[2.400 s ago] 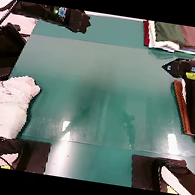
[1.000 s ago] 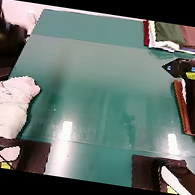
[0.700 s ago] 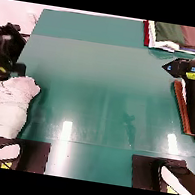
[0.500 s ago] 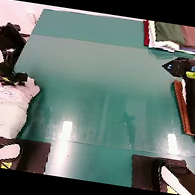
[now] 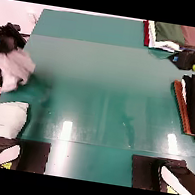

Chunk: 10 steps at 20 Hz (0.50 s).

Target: Fold the shirts.

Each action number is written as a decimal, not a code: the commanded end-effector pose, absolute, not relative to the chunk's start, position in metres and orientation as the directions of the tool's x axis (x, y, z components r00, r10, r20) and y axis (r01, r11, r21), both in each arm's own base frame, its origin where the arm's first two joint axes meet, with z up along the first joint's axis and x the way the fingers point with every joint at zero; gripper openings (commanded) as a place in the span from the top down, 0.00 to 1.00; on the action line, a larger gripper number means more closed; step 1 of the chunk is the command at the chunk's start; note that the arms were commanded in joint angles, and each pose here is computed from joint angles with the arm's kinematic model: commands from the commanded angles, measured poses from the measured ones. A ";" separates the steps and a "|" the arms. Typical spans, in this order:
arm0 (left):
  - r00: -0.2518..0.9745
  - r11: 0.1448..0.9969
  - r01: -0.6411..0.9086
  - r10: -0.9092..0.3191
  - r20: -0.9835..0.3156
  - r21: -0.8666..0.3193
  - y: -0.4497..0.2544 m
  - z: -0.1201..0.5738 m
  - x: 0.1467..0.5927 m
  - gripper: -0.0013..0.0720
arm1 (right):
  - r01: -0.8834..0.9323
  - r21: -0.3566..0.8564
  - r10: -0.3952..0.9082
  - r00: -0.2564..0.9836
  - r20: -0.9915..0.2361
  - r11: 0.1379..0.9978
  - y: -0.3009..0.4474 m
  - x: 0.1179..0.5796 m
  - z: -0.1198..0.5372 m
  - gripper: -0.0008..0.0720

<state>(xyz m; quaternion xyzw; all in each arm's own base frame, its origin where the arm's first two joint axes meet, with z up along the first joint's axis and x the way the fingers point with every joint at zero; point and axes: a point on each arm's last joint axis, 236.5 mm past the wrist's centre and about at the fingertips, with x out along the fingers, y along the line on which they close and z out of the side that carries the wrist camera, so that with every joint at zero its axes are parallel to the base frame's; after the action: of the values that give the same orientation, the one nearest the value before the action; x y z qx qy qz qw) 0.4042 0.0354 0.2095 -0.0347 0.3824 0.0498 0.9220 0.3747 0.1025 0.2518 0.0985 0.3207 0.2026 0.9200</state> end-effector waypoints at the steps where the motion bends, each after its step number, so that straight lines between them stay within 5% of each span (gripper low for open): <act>1: 0.852 0.987 0.150 -0.162 -0.497 -0.066 -0.058 0.323 0.378 0.95 | -0.347 0.269 0.436 0.775 -0.457 0.898 0.103 0.372 0.306 0.97; 5: 0.780 0.906 0.413 -0.403 -0.479 -0.090 -0.170 0.327 0.359 0.95 | -0.372 0.223 0.431 0.824 -0.367 0.901 0.101 0.365 0.355 0.97; 10: 0.513 0.751 0.649 -0.550 -0.659 -0.122 -0.321 0.224 0.342 0.95 | -0.377 0.211 0.430 0.833 -0.349 0.902 0.101 0.362 0.366 0.97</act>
<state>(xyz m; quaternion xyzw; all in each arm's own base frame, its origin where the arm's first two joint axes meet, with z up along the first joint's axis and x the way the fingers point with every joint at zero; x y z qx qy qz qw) 0.3643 -0.2405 0.2675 0.0429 0.3161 -0.2749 0.9070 0.3645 0.1015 0.3569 0.0698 0.2072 0.2111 0.9527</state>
